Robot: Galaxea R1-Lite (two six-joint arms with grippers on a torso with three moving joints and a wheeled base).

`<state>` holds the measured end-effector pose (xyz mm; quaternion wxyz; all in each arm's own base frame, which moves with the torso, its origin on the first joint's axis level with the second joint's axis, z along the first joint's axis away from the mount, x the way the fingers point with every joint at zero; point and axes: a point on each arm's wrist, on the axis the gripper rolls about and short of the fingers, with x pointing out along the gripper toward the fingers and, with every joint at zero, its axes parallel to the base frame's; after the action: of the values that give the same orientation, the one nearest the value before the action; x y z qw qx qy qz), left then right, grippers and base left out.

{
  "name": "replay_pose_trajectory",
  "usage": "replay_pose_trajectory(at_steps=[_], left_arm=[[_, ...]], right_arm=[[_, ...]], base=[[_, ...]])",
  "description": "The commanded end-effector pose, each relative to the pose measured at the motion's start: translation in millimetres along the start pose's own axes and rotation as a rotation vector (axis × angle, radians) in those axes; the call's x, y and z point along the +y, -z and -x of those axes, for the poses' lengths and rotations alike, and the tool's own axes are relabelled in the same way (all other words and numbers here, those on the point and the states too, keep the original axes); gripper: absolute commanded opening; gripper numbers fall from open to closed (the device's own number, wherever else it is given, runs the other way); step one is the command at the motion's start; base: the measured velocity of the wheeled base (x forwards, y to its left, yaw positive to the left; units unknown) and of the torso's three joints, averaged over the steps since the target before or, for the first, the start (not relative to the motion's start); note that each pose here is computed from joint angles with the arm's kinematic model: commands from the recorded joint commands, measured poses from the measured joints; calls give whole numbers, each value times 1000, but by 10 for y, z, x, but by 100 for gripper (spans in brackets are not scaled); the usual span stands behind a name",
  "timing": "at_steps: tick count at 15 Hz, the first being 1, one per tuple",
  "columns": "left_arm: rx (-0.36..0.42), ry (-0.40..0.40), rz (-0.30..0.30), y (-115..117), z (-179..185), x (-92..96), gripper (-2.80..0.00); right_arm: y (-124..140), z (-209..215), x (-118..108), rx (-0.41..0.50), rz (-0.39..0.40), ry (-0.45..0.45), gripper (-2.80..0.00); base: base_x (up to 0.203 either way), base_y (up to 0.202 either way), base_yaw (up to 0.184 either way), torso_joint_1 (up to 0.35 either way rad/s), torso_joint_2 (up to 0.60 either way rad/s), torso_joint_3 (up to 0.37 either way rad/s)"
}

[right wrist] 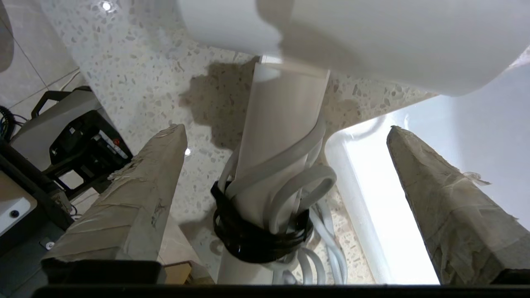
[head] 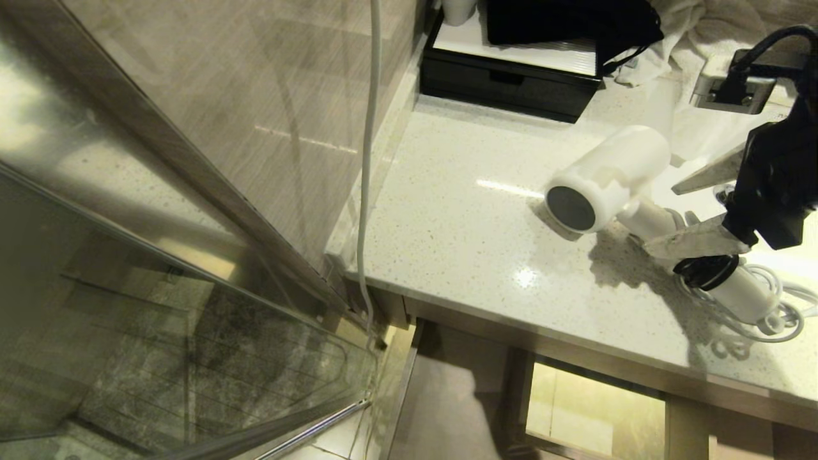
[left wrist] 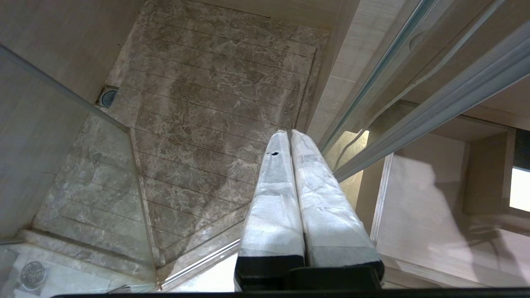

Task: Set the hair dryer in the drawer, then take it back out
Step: Pick up the hairdryer

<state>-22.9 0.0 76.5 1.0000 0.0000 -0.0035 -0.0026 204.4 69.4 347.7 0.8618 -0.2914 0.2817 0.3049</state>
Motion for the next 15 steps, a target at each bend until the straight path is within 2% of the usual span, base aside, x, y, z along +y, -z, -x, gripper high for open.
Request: replay_pose_trajectory(at_steps=[1, 6, 15], left_arm=[[-1, -1, -1, 0, 0, 0, -280], [1, -1, 0, -1, -1, 0, -280], [1, -1, 0, -1, -1, 0, -280]], right_arm=[[7, -93, -10, 15, 0, -12, 0], [-20, -265, -60, -28, 8, 26, 0], [24, -367, -44, -17, 7, 21, 0]], base=[[0, 0, 0, 0, 0, 0], [0, 0, 0, 0, 0, 0], [0, 0, 0, 0, 0, 0]])
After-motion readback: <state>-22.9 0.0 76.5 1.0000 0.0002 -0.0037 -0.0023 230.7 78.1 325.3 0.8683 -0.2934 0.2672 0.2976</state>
